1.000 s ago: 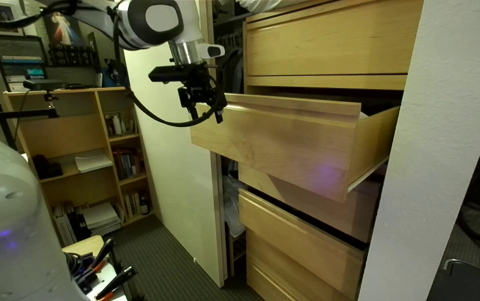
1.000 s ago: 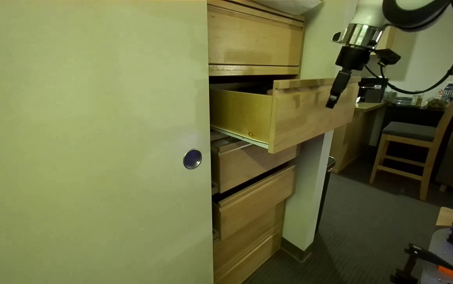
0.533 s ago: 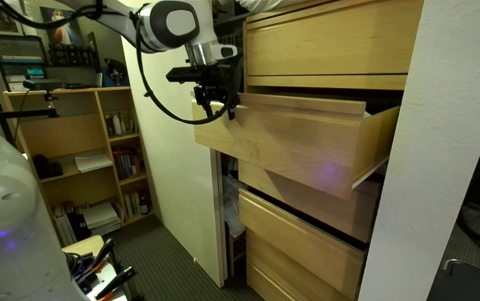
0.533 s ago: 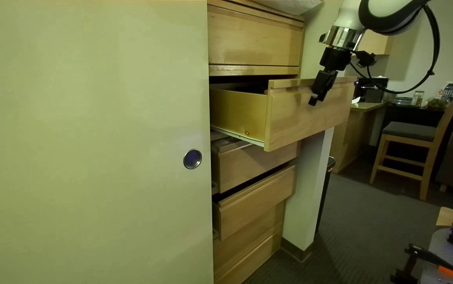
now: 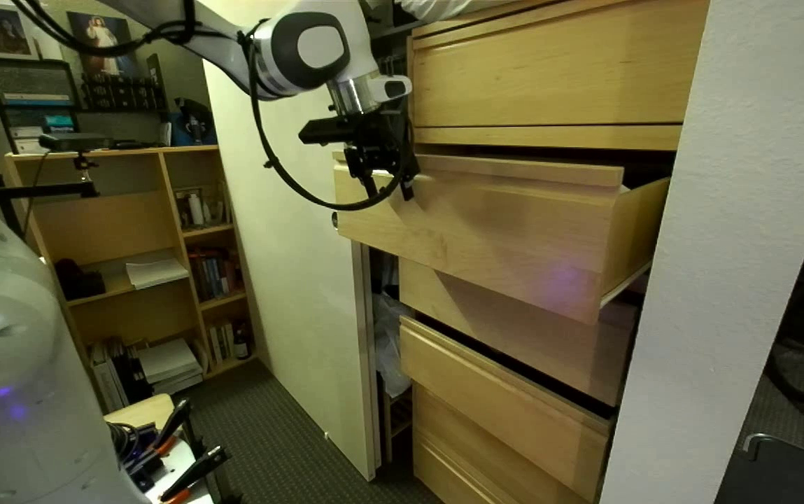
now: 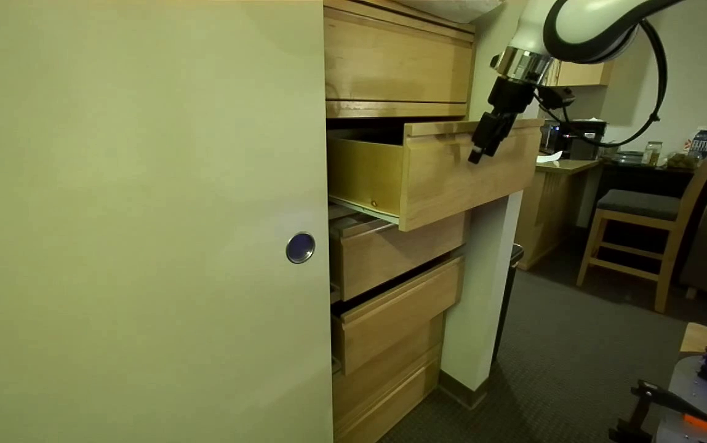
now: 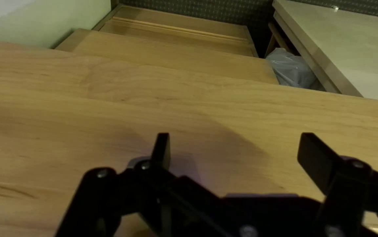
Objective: Close the second drawer from the top.
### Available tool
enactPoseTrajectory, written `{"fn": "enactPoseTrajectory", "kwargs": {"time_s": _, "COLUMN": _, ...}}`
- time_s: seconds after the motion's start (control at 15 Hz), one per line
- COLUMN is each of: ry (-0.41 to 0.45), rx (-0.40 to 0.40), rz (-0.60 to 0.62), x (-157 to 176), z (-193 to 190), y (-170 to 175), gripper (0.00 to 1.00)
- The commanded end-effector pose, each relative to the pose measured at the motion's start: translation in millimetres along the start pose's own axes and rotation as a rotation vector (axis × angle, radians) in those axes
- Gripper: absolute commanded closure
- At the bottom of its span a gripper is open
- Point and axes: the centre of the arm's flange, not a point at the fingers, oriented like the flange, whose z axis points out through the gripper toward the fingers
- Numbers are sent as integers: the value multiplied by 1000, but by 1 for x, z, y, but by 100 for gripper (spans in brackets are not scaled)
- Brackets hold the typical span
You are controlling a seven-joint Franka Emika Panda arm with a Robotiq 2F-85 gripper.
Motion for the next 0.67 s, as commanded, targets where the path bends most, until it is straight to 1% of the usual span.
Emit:
{"fn": "enactPoseTrajectory", "kwargs": {"time_s": 0.0, "ry": 30, "rx": -48, "rz": 32, "x": 15, "z": 6, "y": 10, "gripper": 0}}
{"fn": "enactPoseTrajectory", "kwargs": {"time_s": 0.27, "ry": 48, "rx": -65, "rz": 53, "x": 26, "z": 7, "y": 12, "gripper": 0}}
{"fn": "enactPoseTrajectory", "kwargs": {"time_s": 0.6, "ry": 72, "rx": -84, "rz": 101, "x": 48, "z": 10, "y": 6, "gripper": 0}}
